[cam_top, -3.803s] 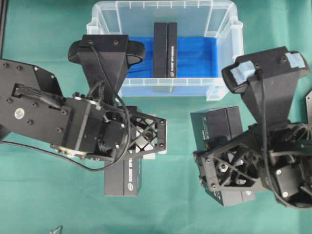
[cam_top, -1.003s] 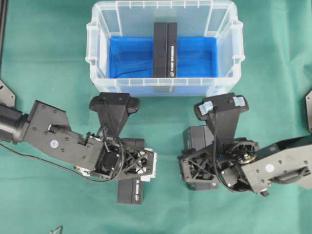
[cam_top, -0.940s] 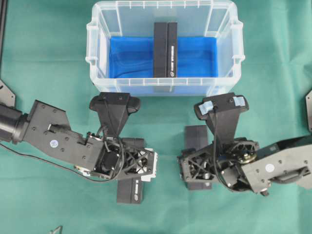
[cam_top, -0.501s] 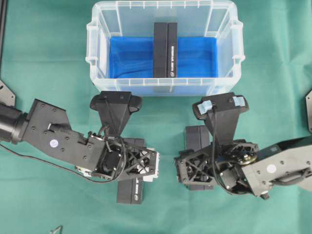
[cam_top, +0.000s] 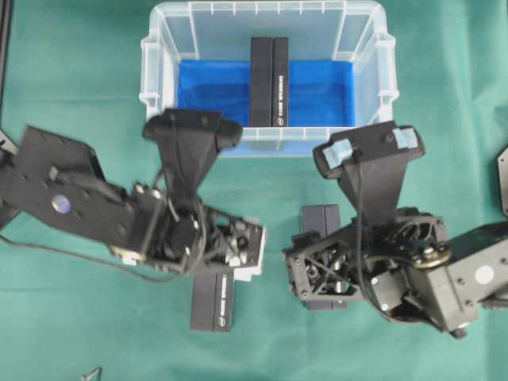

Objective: Take the box out of the case with both arms.
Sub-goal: 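Lower both boxes upright onto the green cloth in front of case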

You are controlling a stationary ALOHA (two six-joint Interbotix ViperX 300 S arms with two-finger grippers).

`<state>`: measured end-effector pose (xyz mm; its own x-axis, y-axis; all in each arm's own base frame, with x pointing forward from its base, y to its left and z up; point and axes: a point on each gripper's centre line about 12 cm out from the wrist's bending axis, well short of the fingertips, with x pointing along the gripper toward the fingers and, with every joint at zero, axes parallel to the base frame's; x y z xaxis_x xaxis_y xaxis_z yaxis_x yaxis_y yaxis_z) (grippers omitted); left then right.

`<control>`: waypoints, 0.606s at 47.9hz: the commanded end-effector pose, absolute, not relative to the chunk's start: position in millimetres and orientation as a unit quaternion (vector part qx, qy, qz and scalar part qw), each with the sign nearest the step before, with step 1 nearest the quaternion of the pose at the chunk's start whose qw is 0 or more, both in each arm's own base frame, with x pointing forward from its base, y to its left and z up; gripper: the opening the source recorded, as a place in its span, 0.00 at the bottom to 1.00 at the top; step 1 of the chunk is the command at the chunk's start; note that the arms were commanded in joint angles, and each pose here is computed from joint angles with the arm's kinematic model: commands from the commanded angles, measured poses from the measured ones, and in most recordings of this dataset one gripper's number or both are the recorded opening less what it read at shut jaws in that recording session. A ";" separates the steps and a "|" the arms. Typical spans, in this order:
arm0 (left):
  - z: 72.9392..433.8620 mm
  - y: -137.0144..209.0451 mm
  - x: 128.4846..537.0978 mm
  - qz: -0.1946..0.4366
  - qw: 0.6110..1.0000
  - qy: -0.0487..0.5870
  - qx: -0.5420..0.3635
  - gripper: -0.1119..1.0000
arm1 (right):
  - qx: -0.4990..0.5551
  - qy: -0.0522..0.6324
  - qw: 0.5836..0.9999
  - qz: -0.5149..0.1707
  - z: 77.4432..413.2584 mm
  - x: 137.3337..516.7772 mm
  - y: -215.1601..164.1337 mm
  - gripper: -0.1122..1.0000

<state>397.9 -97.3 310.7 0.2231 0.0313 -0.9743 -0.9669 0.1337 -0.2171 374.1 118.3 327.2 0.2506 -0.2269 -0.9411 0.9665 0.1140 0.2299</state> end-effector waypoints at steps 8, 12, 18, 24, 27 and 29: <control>371.5 -85.8 385.4 0.416 0.607 0.446 -0.509 0.91 | 0.477 0.379 0.653 -0.451 382.3 364.7 104.6 0.93; 373.0 -86.1 386.4 0.416 0.608 0.449 -0.505 0.91 | 0.470 0.378 0.656 -0.454 391.5 362.3 102.2 0.93; 374.7 -85.8 387.5 0.415 0.609 0.448 -0.506 0.91 | 0.463 0.381 0.657 -0.458 395.8 359.9 100.8 0.93; 374.3 -83.9 387.4 0.417 0.608 0.447 -0.507 0.91 | 0.461 0.382 0.657 -0.458 395.7 359.6 100.6 0.93; 374.4 -83.5 387.5 0.418 0.608 0.446 -0.506 0.91 | 0.461 0.382 0.657 -0.459 395.7 359.4 100.6 0.93; 374.4 -83.5 387.5 0.418 0.608 0.446 -0.506 0.91 | 0.461 0.382 0.657 -0.459 395.7 359.4 100.6 0.93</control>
